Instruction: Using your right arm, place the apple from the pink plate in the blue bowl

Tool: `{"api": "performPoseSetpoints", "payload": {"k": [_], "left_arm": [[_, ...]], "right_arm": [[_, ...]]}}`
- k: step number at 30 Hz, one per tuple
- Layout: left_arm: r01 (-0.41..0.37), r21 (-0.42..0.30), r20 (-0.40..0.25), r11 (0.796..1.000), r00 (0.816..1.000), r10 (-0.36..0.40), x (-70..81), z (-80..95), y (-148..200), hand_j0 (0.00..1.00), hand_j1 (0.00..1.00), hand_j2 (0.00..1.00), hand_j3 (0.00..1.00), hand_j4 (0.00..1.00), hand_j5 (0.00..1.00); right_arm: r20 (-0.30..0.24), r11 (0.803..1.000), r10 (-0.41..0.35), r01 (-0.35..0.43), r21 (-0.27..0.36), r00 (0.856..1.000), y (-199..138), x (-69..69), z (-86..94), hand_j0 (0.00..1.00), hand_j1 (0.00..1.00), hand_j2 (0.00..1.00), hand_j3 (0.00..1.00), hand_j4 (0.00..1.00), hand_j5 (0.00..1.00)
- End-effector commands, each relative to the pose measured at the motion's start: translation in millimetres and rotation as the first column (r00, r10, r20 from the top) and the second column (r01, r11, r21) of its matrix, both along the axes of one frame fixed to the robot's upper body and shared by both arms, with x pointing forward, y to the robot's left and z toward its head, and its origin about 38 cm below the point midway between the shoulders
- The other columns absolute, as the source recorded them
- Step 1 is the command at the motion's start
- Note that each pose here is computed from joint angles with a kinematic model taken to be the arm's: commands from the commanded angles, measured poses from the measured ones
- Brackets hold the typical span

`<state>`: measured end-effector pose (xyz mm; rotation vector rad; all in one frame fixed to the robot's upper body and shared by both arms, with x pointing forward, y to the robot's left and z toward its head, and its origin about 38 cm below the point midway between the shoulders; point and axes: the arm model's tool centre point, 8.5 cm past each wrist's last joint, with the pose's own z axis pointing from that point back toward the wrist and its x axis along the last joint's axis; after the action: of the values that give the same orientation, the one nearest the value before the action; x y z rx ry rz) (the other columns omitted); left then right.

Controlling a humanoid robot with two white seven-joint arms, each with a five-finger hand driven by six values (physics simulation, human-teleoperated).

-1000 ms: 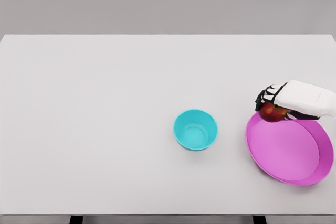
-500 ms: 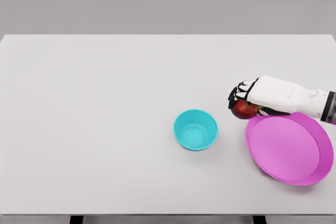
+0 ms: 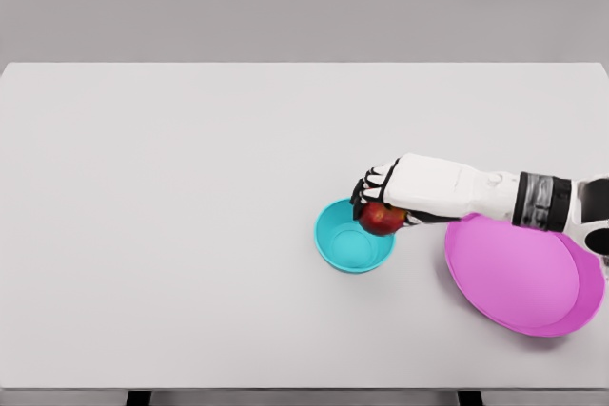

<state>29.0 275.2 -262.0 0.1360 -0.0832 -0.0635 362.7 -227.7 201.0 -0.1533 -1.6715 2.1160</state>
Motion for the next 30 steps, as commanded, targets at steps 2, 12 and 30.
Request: {"api": "performPoseSetpoints", "payload": {"k": [2, 12, 30], "left_arm": [[0.0, 0.0, 0.0, 1.0, 1.0, 0.0, 0.0, 0.0, 0.0, 1.0, 1.0, 1.0, 1.0, 1.0, 1.0], [0.0, 0.0, 0.0, 1.0, 1.0, 0.0, 0.0, 0.0, 0.0, 1.0, 1.0, 1.0, 1.0, 1.0, 1.0], [0.0, 0.0, 0.0, 1.0, 1.0, 0.0, 0.0, 0.0, 0.0, 1.0, 1.0, 1.0, 1.0, 1.0, 1.0]], "right_arm": [[-0.034, 0.999, 0.038, -0.037, 0.014, 0.999, 15.6, -5.3, -10.6, 0.44, 0.44, 0.44, 0.44, 0.44, 0.44], [-0.031, 0.998, 0.057, -0.057, 0.015, 0.998, 23.3, -5.0, -10.1, 1.0, 1.0, 1.0, 1.0, 1.0, 1.0], [0.109, 0.996, -0.086, 0.085, 0.013, 0.99, -36.3, 16.1, 48.8, 1.0, 1.0, 1.0, 1.0, 1.0, 1.0]]}}
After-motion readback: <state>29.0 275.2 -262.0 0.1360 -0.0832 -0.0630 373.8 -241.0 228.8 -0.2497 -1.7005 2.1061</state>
